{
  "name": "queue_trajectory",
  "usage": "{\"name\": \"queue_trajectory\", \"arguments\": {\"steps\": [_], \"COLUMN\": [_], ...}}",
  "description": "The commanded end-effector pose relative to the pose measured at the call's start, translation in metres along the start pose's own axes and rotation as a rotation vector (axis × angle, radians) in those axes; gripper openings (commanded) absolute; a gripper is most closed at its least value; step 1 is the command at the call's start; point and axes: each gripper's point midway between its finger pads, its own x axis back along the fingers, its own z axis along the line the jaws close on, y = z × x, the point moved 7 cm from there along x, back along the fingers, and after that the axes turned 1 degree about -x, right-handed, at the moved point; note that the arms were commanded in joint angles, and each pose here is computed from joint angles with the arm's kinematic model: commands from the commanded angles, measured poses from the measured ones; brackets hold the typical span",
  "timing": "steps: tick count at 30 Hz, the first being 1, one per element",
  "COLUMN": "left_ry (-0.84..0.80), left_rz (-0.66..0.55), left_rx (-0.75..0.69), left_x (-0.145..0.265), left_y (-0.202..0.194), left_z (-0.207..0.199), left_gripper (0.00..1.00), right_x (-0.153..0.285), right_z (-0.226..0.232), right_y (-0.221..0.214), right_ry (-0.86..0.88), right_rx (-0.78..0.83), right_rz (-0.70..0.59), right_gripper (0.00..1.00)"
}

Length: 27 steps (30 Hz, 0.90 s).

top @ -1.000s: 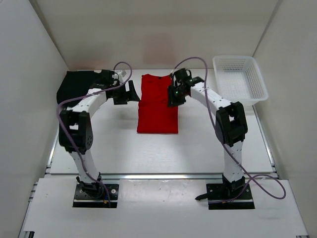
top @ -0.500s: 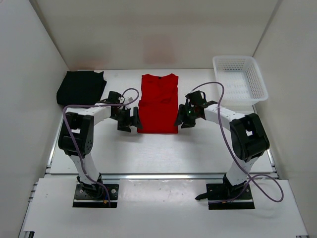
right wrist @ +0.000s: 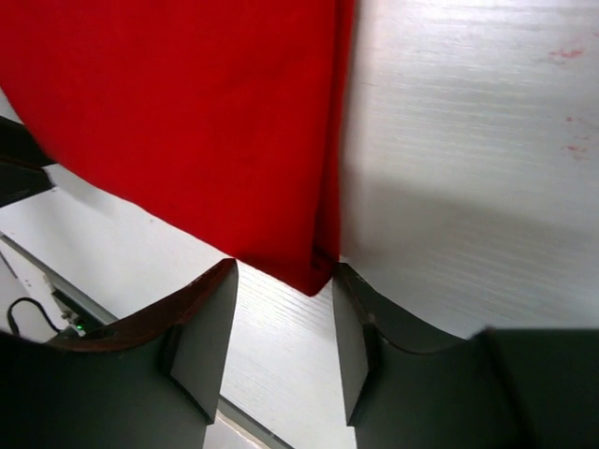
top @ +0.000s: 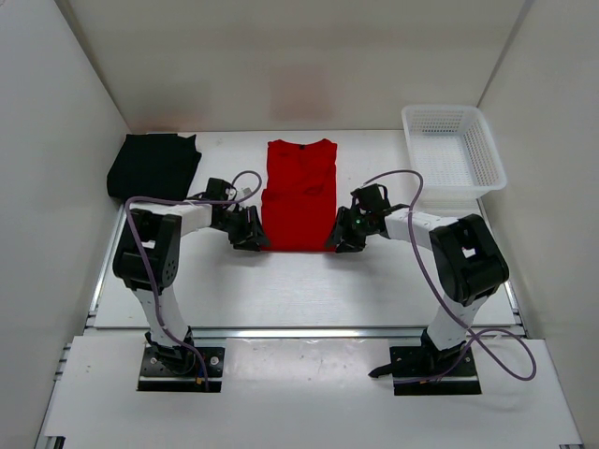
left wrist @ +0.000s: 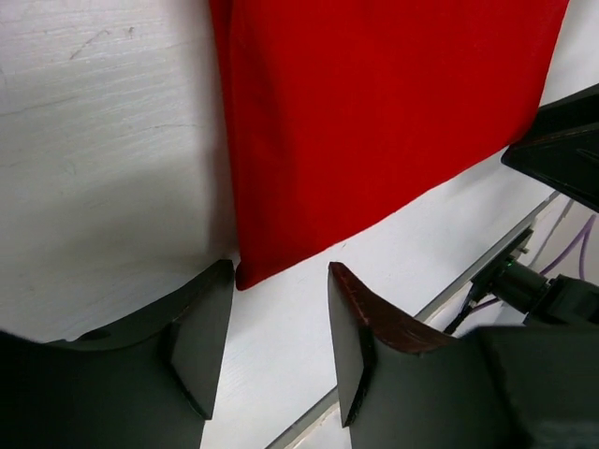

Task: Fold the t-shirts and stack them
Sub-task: Grab one side of the 2/3 rectangular tshirt with both arms

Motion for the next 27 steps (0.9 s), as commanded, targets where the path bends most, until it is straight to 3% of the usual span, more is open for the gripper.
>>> {"name": "queue_trajectory", "arguments": {"steps": [1,2,5,7,8,11,17,27], "left_ry": [-0.020,-0.030,-0.025,-0.028,-0.027,-0.022,-0.047,-0.028], "left_rz": [0.004,0.002,0.000,-0.014,-0.013,-0.009,0.073,0.208], "left_rx": [-0.001,0.000,-0.012,0.010,0.023,0.023,0.024,0.006], "left_x": [-0.007,-0.008,-0.012,-0.009,-0.008,0.001,0.020,0.081], "left_y": [-0.002,0.000,0.003,0.007,0.008,0.006,-0.020,-0.094], "left_z": [-0.002,-0.002,-0.003,-0.001,0.002,0.002,-0.011,-0.033], "left_gripper": [0.54,0.52,0.30,0.20,0.11,0.03,0.03,0.01], "right_x": [0.000,0.001,0.003,0.006,0.007,0.014,0.034,0.076], "right_z": [0.005,0.006,0.001,-0.002,-0.005,0.000,0.019,0.040], "right_y": [0.003,0.003,0.004,0.003,0.000,-0.001,-0.013,-0.090], "right_ry": [0.052,0.063,0.091,0.111,0.107,0.101,0.104,0.102], "right_rx": [-0.006,-0.001,-0.040,-0.062,-0.071,-0.050,0.017,0.085], "right_rz": [-0.019,-0.021,-0.038,-0.044,-0.043,-0.050,-0.049,-0.012], "right_gripper": [0.41,0.38,0.20,0.02,0.00,0.00,0.00,0.00]}}
